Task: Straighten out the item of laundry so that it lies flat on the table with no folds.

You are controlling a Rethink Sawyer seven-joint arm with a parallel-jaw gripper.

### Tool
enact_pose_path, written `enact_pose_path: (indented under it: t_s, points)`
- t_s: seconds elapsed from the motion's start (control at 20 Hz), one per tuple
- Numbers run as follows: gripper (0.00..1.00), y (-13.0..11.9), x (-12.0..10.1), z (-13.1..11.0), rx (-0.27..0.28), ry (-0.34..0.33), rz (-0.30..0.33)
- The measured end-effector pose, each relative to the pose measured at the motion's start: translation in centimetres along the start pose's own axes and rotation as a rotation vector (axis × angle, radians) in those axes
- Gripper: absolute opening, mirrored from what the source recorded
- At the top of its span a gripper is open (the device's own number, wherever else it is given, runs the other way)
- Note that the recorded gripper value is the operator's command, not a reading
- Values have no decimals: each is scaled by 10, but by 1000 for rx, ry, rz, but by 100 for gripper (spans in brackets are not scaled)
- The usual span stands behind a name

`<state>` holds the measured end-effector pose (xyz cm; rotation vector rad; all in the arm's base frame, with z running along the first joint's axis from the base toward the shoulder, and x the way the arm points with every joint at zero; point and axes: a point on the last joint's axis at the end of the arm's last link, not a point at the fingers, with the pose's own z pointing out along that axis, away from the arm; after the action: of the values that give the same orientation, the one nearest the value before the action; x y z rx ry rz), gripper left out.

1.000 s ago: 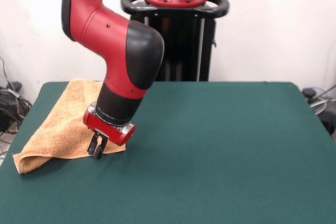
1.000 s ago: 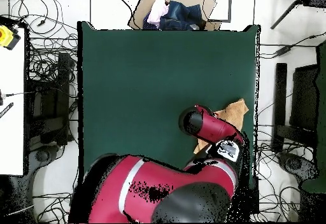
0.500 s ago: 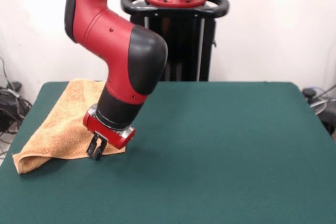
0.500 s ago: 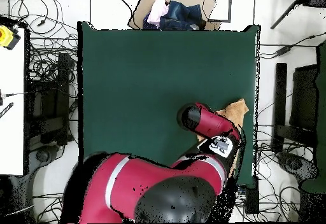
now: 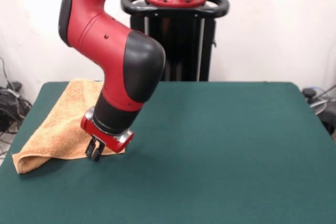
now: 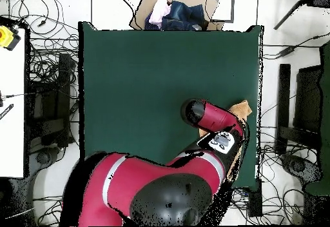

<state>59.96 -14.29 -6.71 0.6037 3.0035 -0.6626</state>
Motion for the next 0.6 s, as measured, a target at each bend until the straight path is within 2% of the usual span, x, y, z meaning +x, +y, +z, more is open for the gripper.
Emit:
enact_pose_path:
  t_s: [0.6]
  points:
    - [0, 1, -3, 0, 3, 17, -4]
